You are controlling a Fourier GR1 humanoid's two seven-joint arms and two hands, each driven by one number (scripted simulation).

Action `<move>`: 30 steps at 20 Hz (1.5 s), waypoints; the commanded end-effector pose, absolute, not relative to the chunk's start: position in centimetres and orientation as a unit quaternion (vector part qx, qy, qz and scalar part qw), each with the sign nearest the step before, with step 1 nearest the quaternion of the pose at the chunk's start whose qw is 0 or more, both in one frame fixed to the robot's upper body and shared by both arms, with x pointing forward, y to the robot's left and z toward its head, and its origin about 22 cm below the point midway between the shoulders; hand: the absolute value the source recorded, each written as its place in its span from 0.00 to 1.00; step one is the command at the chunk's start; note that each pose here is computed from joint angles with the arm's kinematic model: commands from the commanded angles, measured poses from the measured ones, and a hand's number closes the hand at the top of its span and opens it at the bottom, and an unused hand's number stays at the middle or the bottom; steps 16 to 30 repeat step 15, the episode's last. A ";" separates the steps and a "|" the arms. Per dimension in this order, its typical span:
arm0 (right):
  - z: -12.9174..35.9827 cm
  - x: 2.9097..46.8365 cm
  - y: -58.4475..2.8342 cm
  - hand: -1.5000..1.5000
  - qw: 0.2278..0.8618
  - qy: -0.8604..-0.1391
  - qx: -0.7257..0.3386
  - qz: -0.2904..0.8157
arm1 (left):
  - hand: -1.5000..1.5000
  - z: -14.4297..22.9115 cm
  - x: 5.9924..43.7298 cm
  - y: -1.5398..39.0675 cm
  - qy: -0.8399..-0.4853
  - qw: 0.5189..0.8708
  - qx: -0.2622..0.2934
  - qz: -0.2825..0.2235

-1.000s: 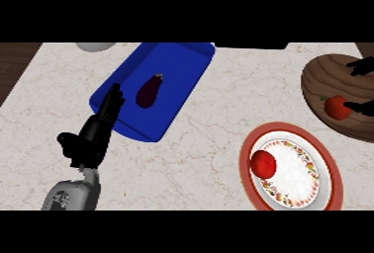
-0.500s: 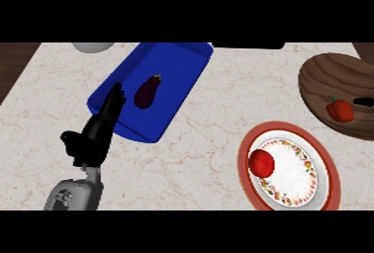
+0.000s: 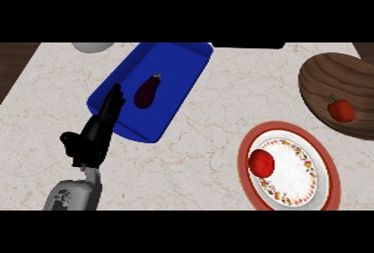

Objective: Pick the bell pepper from the plate and place it in the bowl

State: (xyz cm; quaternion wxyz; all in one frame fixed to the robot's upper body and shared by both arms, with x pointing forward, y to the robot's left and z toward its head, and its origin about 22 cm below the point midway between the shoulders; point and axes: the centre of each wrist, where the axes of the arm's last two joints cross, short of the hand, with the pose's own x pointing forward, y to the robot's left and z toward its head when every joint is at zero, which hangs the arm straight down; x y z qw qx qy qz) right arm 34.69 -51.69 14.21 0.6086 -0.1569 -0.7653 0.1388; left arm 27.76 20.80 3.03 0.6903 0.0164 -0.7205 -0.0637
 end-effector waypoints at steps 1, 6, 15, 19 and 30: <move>14.2 32.1 -54.2 0.00 0.614 -0.776 -0.100 0.107 | 0.50 3.5 27.5 20.8 -0.722 0.689 0.020 -0.068; 12.4 30.9 -54.7 0.00 0.615 -0.777 -0.067 0.116 | 0.50 2.9 28.1 20.8 -0.720 0.691 0.016 -0.058; 12.3 29.3 -55.9 0.00 0.619 -0.771 -0.047 0.142 | 0.50 3.2 28.0 21.0 -0.721 0.691 0.023 -0.054; 12.3 29.3 -55.9 0.00 0.619 -0.771 -0.047 0.142 | 0.50 3.2 28.0 21.0 -0.721 0.691 0.023 -0.054; 12.3 29.3 -55.9 0.00 0.619 -0.771 -0.047 0.142 | 0.50 3.2 28.0 21.0 -0.721 0.691 0.023 -0.054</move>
